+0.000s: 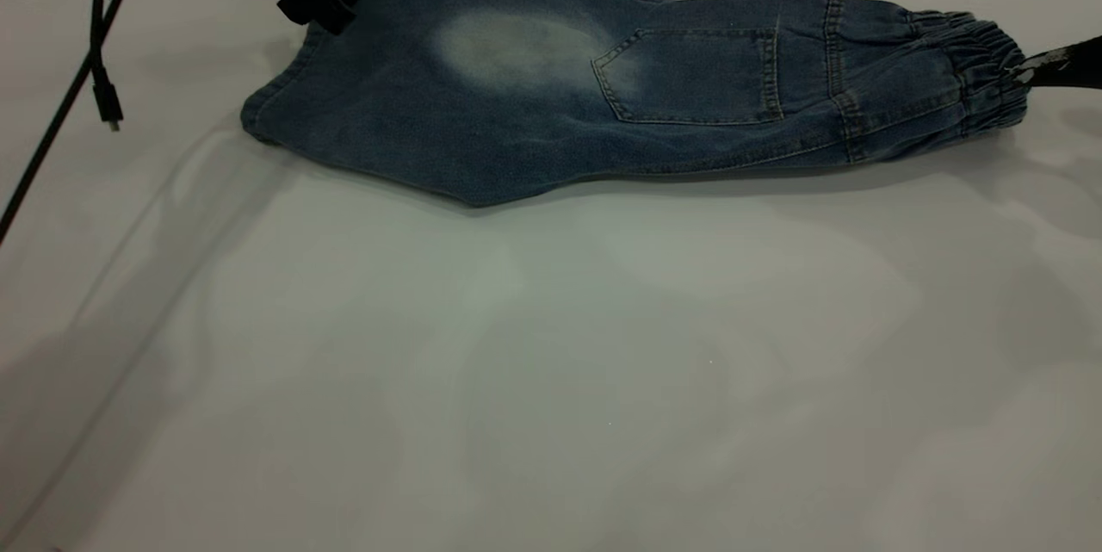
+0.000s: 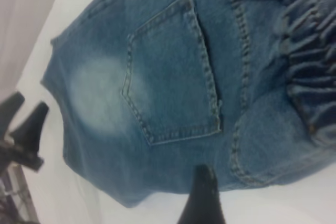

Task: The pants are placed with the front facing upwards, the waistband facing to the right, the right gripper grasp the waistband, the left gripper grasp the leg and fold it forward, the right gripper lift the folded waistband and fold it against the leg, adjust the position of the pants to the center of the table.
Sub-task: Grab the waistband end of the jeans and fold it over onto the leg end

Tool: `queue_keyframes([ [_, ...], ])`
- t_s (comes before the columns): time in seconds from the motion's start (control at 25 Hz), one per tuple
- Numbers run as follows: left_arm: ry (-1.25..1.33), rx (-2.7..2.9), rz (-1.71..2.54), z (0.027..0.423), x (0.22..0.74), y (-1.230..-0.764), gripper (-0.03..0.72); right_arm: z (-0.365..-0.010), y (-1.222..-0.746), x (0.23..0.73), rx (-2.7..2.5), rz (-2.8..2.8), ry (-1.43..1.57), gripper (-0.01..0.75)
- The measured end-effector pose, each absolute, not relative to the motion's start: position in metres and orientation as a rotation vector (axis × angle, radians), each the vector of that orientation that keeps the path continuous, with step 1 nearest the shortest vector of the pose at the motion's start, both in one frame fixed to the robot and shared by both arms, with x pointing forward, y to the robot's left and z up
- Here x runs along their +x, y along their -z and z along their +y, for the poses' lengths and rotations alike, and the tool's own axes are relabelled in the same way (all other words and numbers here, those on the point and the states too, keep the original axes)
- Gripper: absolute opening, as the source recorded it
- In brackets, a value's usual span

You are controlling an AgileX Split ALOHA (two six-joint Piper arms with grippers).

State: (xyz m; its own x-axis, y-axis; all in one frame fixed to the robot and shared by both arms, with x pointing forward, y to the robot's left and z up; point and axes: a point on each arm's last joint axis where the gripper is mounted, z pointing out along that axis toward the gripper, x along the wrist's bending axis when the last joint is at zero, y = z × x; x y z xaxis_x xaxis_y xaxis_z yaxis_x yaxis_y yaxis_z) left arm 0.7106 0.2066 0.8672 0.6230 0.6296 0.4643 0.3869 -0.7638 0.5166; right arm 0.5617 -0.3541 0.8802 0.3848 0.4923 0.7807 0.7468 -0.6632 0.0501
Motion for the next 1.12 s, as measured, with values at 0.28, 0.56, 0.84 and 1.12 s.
queue_keyframes([
  [0.28, -0.873, 2.507, 0.794, 0.200, 0.705, -0.889, 0.456, -0.355, -0.872, 0.562, -2.367, -1.042, 1.125, 0.501],
  [0.56, -0.952, 2.457, 0.764, 0.199, 0.708, -0.897, 0.457, -0.352, -0.856, 0.560, -2.332, -1.000, 1.075, 0.501],
  [0.84, -0.914, 2.476, 0.741, 0.186, 0.704, -0.896, 0.459, -0.355, -0.840, 0.565, -2.359, -0.928, 1.051, 0.501],
  [1.12, -0.906, 2.477, 0.715, 0.176, 0.701, -0.896, 0.439, -0.363, -0.841, 0.585, -2.352, -0.957, 1.075, 0.501],
])
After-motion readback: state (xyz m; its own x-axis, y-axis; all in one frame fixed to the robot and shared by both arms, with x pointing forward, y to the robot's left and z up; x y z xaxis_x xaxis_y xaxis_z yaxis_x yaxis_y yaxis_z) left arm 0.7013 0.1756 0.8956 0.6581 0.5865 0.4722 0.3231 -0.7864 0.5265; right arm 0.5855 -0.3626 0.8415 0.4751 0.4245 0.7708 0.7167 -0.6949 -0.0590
